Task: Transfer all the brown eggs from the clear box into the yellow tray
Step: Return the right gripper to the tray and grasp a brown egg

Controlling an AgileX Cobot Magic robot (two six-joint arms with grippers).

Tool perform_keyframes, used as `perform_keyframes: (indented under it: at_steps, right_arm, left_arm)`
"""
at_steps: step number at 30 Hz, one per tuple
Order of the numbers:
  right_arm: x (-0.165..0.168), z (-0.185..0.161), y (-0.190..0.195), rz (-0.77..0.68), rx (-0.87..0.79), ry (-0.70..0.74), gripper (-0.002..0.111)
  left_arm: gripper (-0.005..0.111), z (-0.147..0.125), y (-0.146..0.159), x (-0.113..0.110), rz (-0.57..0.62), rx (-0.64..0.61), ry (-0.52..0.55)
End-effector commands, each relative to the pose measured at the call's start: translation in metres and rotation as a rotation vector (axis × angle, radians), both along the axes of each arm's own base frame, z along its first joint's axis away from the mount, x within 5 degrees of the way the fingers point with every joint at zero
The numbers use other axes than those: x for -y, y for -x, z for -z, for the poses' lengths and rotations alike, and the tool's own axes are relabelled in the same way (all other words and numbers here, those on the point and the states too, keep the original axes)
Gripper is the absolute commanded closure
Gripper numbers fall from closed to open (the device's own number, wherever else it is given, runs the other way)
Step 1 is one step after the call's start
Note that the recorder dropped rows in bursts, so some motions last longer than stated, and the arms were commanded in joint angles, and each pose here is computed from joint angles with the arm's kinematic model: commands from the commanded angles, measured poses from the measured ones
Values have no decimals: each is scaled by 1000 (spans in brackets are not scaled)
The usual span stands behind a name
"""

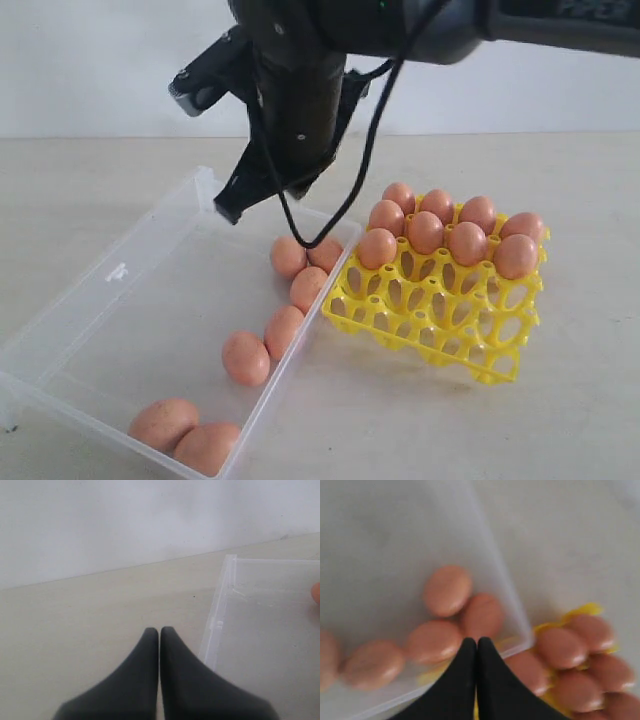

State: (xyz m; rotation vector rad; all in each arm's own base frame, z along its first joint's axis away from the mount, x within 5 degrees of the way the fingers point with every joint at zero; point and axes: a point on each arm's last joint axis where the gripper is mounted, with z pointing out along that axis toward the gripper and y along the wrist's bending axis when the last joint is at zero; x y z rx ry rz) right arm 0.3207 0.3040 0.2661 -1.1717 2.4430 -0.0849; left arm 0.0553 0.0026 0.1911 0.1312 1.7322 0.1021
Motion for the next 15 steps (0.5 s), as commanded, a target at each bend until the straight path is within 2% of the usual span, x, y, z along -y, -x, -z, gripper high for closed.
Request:
perform_keyframes:
  at_steps: [1,6,8,9,12,13,15]
  right_arm:
    - [-31,4,10,-146,-321,-169,108]
    - [-49,28,16,-181,-401,-182,108]
    - [-54,40,18,-195,-417,-159,102]
    - [-56,44,20,-197,-426,-153,97]
    - [-58,53,20,-200,-437,-136,70]
    - [-59,54,21,-199,-438,-132,56]
    - [-60,54,21,-184,-441,-133,42]
  left_arm:
    - [105,0,0,0,4,5,11]
    - [105,0,0,0,4,7,11]
    - [105,0,0,0,4,7,11]
    - [105,0,0,0,4,7,11]
    - [105,0,0,0,4,7,11]
    - [105,0,0,0,4,7,11]
    - [105,0,0,0,4,7,11]
